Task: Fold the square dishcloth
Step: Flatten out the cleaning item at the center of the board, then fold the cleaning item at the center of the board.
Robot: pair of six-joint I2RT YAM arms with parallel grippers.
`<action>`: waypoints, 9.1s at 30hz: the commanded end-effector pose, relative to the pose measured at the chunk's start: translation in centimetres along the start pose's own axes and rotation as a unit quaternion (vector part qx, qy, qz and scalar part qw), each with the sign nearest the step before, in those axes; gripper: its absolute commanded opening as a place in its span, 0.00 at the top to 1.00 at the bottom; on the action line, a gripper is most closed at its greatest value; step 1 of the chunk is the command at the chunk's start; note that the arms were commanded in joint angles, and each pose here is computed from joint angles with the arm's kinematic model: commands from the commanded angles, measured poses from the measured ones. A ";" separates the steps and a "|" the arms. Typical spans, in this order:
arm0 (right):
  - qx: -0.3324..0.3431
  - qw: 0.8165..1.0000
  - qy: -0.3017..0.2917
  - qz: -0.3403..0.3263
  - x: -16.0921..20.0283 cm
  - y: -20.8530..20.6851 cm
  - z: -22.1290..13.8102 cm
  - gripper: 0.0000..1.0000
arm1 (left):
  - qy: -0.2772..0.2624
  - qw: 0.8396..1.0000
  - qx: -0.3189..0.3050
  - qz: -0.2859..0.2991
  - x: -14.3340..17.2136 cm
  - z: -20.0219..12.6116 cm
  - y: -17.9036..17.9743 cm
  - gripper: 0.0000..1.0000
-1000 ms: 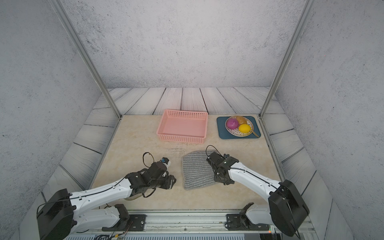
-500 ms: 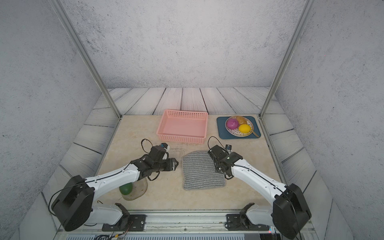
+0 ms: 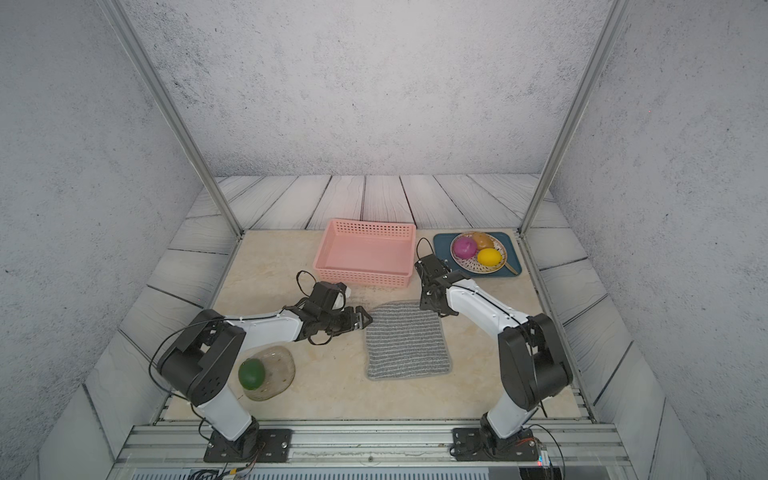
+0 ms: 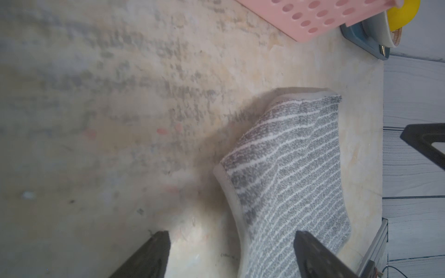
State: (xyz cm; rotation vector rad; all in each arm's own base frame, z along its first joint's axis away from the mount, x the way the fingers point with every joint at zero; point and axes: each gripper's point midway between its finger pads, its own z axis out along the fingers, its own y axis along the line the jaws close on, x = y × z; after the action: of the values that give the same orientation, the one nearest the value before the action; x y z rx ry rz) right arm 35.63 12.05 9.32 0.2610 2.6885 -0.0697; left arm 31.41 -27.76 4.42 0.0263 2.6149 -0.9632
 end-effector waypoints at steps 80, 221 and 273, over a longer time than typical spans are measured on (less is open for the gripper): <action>-0.028 0.999 0.045 0.003 0.6 -2.1 1.4 0.52 | -0.039 0.977 -0.156 0.138 -1.8 -2.3 1.4 0.46; -0.161 0.985 -0.028 0.050 -1.9 0.7 1.9 1.00 | -0.109 0.960 0.019 0.256 -6.5 -2.7 -3.8 1.00; -0.174 0.982 0.029 0.072 5.5 -0.6 2.1 0.99 | -0.053 0.970 0.018 0.238 0.7 -1.7 -2.1 1.00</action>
State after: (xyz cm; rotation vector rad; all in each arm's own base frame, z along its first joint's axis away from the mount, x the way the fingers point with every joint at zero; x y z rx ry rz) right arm 32.02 12.00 5.42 0.3410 2.6579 0.4409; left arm 30.34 -28.36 7.76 0.5719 2.3059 -0.8157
